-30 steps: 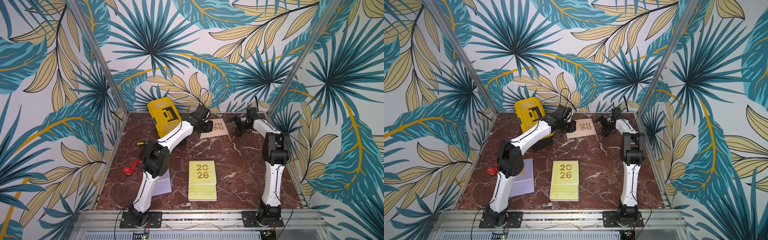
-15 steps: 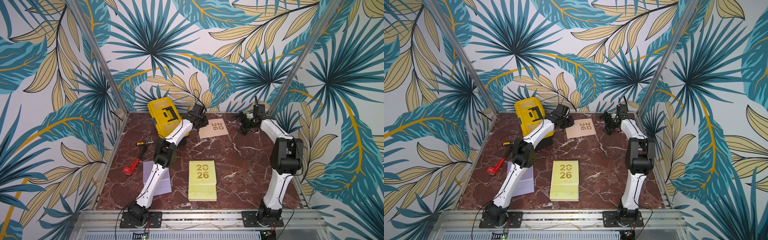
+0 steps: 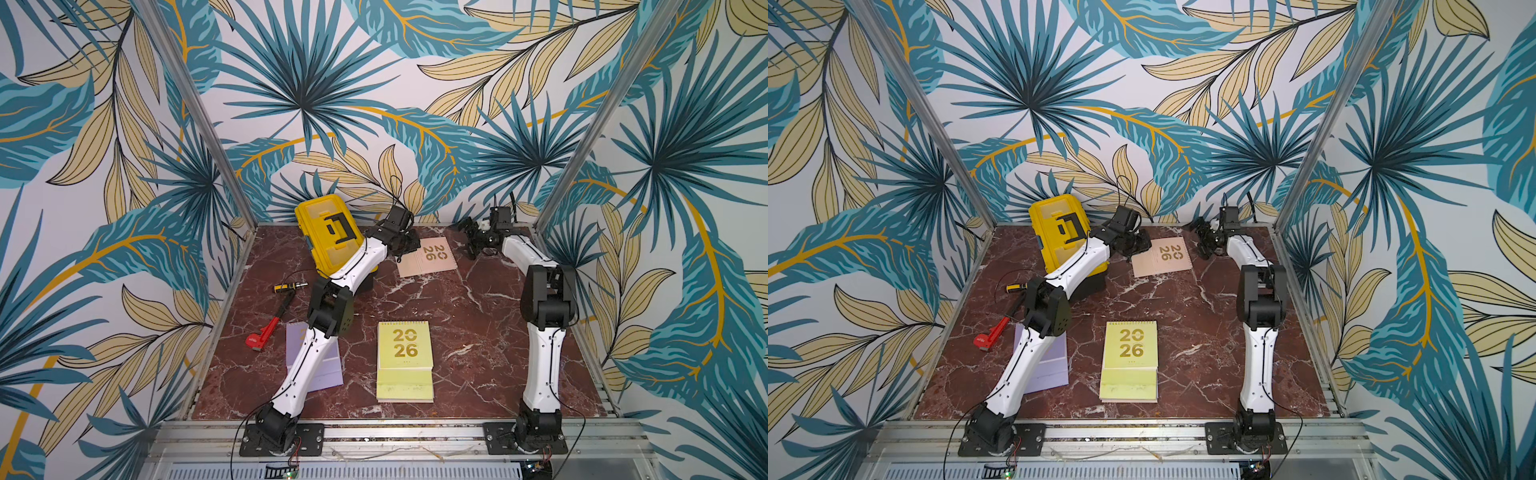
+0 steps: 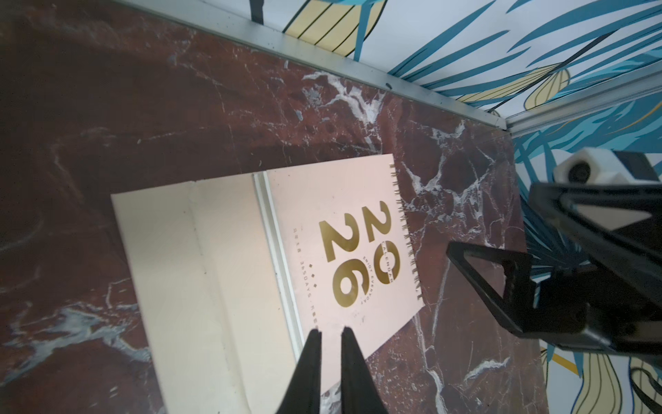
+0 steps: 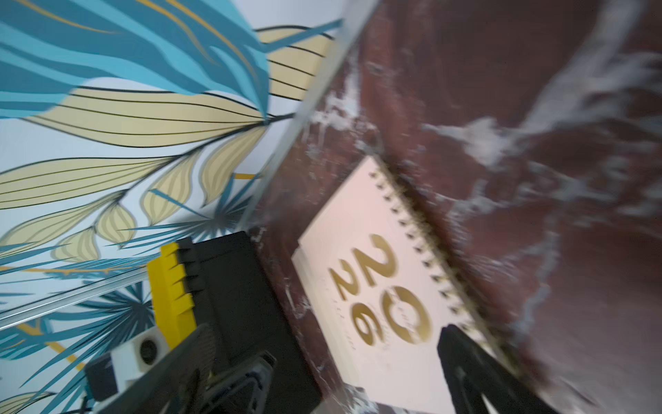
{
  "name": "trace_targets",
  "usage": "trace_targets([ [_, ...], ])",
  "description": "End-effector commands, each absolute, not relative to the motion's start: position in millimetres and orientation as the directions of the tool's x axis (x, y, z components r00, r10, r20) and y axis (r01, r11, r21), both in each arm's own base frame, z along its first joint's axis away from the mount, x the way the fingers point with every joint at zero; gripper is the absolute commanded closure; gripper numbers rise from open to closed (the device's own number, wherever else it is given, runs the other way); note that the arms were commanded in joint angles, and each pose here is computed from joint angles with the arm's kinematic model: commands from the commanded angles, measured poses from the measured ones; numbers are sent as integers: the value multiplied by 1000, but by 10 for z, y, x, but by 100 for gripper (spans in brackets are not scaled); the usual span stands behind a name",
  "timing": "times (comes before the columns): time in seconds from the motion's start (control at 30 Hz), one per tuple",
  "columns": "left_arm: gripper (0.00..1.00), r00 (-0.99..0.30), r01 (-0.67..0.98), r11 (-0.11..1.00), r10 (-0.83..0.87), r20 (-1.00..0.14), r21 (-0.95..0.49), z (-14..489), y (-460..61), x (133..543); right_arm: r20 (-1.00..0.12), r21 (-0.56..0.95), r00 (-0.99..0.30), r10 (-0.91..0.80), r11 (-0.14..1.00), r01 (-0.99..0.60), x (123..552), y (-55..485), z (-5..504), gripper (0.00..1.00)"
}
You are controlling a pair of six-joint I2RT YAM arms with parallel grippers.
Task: Stack the calendars
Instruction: Move the calendar to the center of the board.
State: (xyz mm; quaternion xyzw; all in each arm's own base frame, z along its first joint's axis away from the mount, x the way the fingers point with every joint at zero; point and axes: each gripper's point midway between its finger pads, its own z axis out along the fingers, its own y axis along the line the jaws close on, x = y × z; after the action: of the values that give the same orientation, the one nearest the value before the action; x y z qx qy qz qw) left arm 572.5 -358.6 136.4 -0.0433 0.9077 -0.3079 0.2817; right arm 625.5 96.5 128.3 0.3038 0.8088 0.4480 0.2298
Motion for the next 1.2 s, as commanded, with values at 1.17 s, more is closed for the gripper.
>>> trace_targets([
  [1.17, 87, -838, 195, 775, -187, -512, -601, 2229, -3421, 5129, -56, 549, -447, 893, 402, 733, 5644, 1141, 213, 1],
])
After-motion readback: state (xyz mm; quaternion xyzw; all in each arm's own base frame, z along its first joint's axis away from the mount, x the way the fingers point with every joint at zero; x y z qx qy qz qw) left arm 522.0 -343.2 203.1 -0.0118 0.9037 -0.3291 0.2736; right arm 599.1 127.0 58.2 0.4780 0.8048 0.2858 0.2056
